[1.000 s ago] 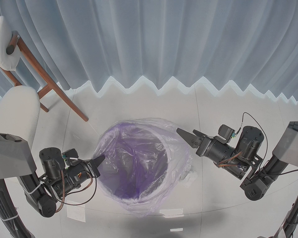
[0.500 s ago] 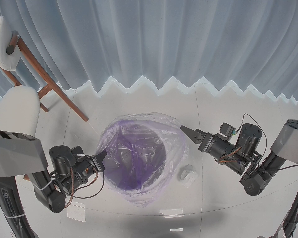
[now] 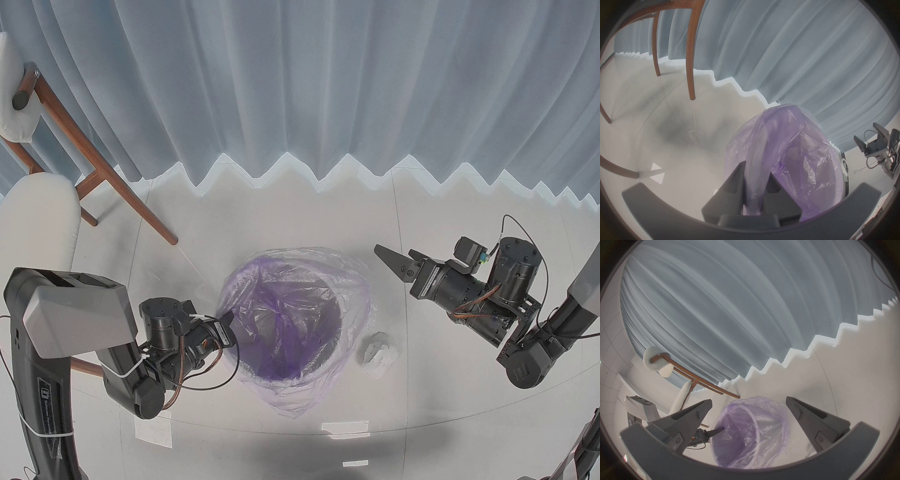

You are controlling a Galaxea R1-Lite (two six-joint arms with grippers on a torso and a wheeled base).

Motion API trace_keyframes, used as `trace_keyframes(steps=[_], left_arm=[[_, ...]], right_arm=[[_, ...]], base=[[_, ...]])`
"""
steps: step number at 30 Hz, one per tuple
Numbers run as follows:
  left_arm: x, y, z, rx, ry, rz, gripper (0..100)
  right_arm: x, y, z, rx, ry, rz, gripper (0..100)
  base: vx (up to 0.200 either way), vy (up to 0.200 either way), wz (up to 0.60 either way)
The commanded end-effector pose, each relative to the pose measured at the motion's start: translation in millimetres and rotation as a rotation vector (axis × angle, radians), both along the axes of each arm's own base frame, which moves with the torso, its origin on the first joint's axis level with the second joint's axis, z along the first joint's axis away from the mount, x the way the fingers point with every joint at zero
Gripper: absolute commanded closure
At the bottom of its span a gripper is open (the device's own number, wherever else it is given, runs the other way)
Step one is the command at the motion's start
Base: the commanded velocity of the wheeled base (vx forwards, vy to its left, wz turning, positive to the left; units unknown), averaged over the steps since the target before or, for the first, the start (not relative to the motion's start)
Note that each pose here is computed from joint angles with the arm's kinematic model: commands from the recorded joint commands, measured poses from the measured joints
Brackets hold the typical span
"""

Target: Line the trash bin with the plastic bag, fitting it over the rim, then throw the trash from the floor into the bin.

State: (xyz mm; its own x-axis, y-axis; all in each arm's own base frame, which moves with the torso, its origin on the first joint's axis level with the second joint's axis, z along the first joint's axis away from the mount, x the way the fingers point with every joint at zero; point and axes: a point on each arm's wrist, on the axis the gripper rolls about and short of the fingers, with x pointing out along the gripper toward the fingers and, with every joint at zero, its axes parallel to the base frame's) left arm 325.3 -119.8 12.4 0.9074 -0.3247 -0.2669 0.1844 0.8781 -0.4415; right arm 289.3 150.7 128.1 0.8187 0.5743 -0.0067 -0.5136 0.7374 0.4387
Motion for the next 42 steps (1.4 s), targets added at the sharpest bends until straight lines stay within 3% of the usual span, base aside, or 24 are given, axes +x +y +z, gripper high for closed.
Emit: trace_keyframes(steps=[1, 24, 27, 28, 33, 35, 39, 41, 42], left_arm=[[15, -5, -2, -0.002, -0.001, 0.001, 100], [28, -14, -22, 0.021, 0.028, -0.002, 100], [23, -9, -25, 0.062, 0.035, -0.007, 100], [23, -8, -25, 0.072, 0.025, -0.006, 0], [19, -5, -22, 0.059, -0.026, 0.0, 0], [0, 1, -18, 0.069, -0.041, -0.01, 0], [-7, 6, 3, 0.092, -0.081, -0.01, 0], [-11, 12, 25, 0.088, -0.14, 0.003, 0], [-19, 16, 56, 0.065, -0.218, 0.007, 0]], right_arm=[[-3, -1, 6, -0.014, -0.031, -0.004, 0], [-1, -1, 6, -0.019, -0.04, -0.006, 0], [-2, -1, 5, -0.021, -0.038, -0.004, 0], [-2, -1, 5, -0.022, -0.036, -0.004, 0], [-2, -1, 4, -0.024, -0.032, -0.004, 0], [-1, 0, 1, -0.03, -0.023, -0.004, 0], [0, 0, -4, -0.037, -0.012, -0.004, 0], [1, 0, -5, -0.046, -0.012, -0.005, 0], [1, 0, -7, -0.053, -0.004, -0.006, 0]], base=[[0.0, 0.0, 0.0], [0.0, 0.0, 0.0], [0.0, 0.0, 0.0], [0.0, 0.0, 0.0], [0.0, 0.0, 0.0], [0.0, 0.0, 0.0], [0.0, 0.0, 0.0], [0.0, 0.0, 0.0], [0.0, 0.0, 0.0]])
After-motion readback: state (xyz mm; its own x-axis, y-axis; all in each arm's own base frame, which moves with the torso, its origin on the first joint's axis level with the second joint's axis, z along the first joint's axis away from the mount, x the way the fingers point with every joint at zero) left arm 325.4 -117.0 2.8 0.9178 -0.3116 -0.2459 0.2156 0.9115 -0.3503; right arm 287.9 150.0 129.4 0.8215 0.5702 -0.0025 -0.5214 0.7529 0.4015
